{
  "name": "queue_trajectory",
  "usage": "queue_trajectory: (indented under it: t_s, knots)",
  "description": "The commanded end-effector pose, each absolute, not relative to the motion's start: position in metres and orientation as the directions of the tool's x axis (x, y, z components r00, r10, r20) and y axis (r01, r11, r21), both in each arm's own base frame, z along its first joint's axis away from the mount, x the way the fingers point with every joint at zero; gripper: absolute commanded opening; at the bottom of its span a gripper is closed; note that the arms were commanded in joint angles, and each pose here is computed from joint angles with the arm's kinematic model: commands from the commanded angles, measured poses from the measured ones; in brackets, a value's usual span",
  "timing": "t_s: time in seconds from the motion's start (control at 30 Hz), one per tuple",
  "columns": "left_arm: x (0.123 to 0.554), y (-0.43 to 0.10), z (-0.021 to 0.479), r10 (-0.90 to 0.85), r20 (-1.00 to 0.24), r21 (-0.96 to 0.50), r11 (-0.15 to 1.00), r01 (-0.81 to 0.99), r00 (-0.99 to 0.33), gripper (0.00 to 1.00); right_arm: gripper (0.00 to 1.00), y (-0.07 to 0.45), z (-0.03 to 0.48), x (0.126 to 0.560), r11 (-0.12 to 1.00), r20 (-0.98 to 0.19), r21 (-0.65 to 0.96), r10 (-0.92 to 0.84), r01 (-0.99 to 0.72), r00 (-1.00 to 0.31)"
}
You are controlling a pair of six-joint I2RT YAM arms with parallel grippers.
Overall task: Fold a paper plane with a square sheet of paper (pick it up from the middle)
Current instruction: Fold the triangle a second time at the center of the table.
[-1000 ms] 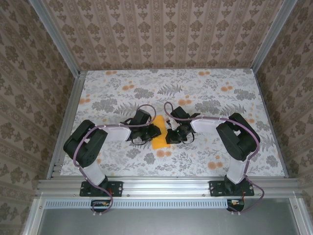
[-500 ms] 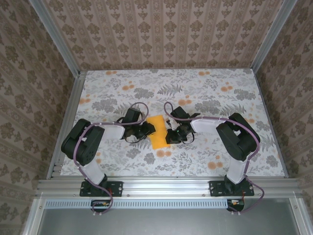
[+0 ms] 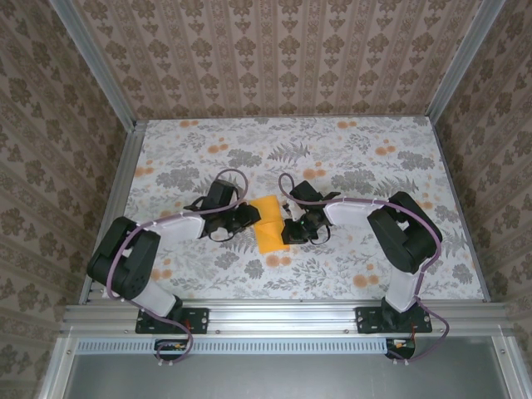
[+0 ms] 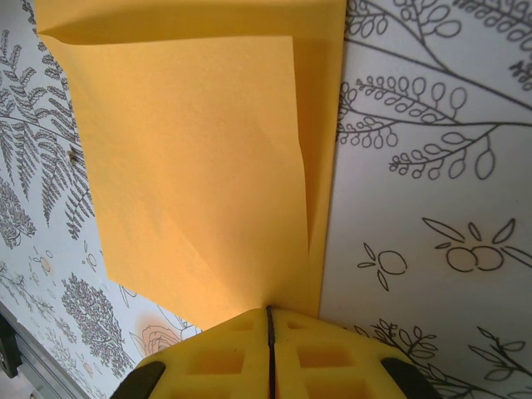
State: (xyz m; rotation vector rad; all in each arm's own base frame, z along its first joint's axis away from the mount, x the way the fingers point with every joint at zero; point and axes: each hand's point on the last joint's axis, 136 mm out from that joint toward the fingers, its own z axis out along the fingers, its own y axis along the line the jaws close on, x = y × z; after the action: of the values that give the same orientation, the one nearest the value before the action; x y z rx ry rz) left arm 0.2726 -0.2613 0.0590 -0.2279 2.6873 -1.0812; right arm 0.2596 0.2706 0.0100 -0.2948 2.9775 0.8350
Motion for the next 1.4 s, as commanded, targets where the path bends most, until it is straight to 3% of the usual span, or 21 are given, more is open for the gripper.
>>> queue_trajectory:
  t_s: [0.0,0.53,0.93,1.37]
  knots:
    - [0.267,-0.275,0.059,-0.19,-0.169,-0.686,0.727,-0.023,-0.967,0.25,0.09,0.224,-0.033,0.24,0.941,0.033,0.316,-0.141,-0.123,-0.99]
    - [0.268,-0.277,0.017,-0.202,-0.088,-0.609,0.786,-0.108,-0.975,0.22,0.09,0.236,-0.022,0.243,0.914,0.006,0.382,-0.151,-0.137,-0.989]
    - [0.266,-0.272,0.013,-0.224,-0.077,-0.596,0.791,-0.135,-0.971,0.15,0.07,0.287,0.047,0.272,0.766,-0.168,0.598,-0.167,-0.235,-0.972]
    - [0.261,-0.267,0.007,-0.236,-0.061,-0.586,0.795,-0.156,-0.97,0.06,0.06,0.312,0.044,0.285,0.785,-0.198,0.559,-0.187,-0.267,-0.962]
